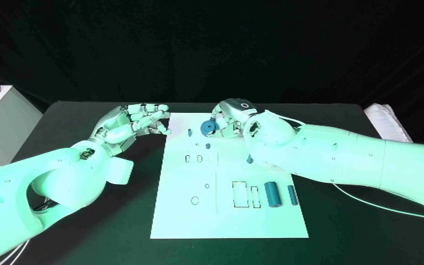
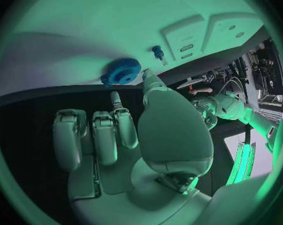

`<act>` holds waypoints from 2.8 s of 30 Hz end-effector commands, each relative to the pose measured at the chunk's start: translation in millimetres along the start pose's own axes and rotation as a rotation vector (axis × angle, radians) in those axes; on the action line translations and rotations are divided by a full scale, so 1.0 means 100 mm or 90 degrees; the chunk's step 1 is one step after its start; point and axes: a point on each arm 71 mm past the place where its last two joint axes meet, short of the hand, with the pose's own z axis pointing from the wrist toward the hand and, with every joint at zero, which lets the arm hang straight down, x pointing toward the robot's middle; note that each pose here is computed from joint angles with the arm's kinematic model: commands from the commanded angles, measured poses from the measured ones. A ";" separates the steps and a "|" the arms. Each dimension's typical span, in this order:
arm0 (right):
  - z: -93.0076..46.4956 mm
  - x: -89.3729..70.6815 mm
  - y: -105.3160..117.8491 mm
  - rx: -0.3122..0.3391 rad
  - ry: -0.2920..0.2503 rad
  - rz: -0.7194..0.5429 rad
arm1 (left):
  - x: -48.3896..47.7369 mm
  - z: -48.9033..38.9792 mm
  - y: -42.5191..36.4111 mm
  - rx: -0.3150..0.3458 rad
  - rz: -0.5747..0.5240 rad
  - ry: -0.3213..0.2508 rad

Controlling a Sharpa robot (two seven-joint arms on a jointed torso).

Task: Assemble the parts on the task board

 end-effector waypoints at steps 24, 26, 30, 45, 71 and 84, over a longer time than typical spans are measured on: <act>-0.13 -0.11 -0.07 -0.006 0.004 0.095 | -0.012 -0.005 -0.014 0.004 -0.005 0.007; -0.11 -0.09 -0.05 -0.006 0.008 0.094 | -0.012 -0.003 -0.013 0.004 -0.005 0.007; -0.05 -0.03 -0.01 -0.004 0.024 0.090 | -0.010 -0.001 -0.012 0.004 -0.005 0.008; 0.09 0.11 0.03 0.012 0.078 0.065 | -0.005 0.008 -0.007 0.003 -0.005 0.009; 0.00 0.08 -0.05 0.021 0.053 0.057 | -0.033 0.002 -0.008 0.002 -0.003 0.006; -0.08 0.06 -0.08 0.015 0.055 0.070 | -0.046 -0.003 -0.009 0.002 -0.003 0.004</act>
